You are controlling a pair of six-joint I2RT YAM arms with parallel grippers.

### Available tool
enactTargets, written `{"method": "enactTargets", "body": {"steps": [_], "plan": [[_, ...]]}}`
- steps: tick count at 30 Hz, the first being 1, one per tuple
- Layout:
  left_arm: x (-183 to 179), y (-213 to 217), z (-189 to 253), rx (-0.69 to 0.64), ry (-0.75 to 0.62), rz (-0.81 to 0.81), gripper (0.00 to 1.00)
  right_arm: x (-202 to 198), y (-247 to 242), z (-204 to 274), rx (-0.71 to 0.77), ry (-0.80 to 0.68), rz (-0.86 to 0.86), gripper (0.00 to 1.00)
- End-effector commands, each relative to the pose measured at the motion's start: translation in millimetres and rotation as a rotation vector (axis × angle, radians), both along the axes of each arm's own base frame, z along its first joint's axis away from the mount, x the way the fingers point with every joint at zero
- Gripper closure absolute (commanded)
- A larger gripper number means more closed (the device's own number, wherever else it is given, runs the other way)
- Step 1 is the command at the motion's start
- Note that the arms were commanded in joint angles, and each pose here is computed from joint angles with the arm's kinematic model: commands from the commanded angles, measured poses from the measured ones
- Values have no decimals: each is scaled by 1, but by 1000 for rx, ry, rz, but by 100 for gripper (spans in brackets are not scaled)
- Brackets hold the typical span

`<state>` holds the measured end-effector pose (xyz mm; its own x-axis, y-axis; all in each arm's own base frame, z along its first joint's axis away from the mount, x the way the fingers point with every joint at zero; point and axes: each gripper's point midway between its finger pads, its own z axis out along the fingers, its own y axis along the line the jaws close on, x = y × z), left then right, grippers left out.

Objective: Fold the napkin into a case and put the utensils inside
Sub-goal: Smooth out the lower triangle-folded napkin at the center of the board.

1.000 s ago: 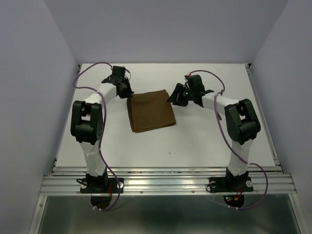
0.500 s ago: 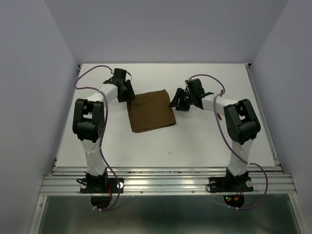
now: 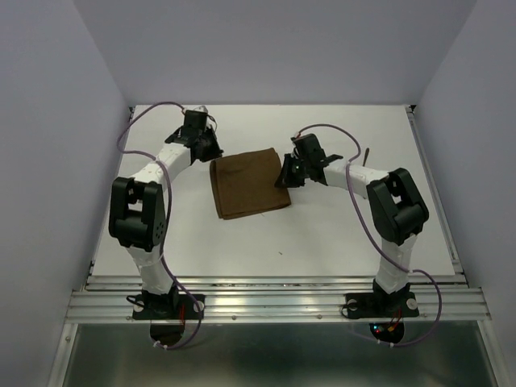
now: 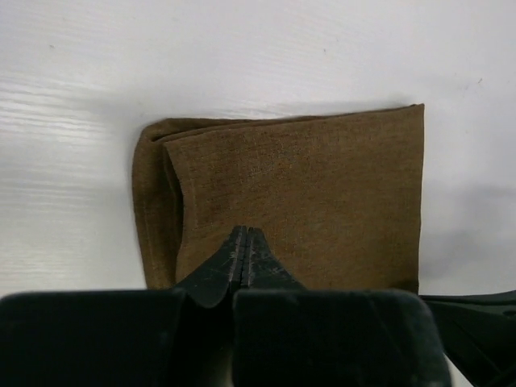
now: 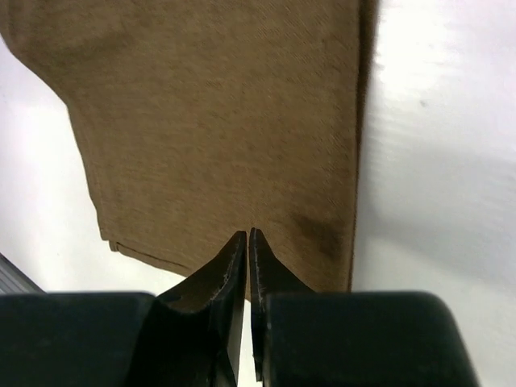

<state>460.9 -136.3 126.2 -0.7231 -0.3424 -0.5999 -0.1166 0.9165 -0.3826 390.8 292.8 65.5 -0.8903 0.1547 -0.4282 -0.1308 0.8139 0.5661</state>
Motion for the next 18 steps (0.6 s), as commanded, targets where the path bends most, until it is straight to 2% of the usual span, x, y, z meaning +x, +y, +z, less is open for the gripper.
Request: {"method": "enactTargets", "body": {"steps": [1, 10, 13, 18], "plan": [[-4, -18, -38, -46, 69, -57, 100, -12, -13, 9, 2, -2, -23, 91], [14, -19, -90, -12, 154, -37, 100, -38, -35, -38, -76, 81, -61, 95], [14, -18, -80, -11, 135, -39, 100, -40, -37, -37, -81, 74, -64, 97], [17, -15, -41, -12, 55, -27, 100, -29, -33, -2, -45, -10, -62, 96]]}}
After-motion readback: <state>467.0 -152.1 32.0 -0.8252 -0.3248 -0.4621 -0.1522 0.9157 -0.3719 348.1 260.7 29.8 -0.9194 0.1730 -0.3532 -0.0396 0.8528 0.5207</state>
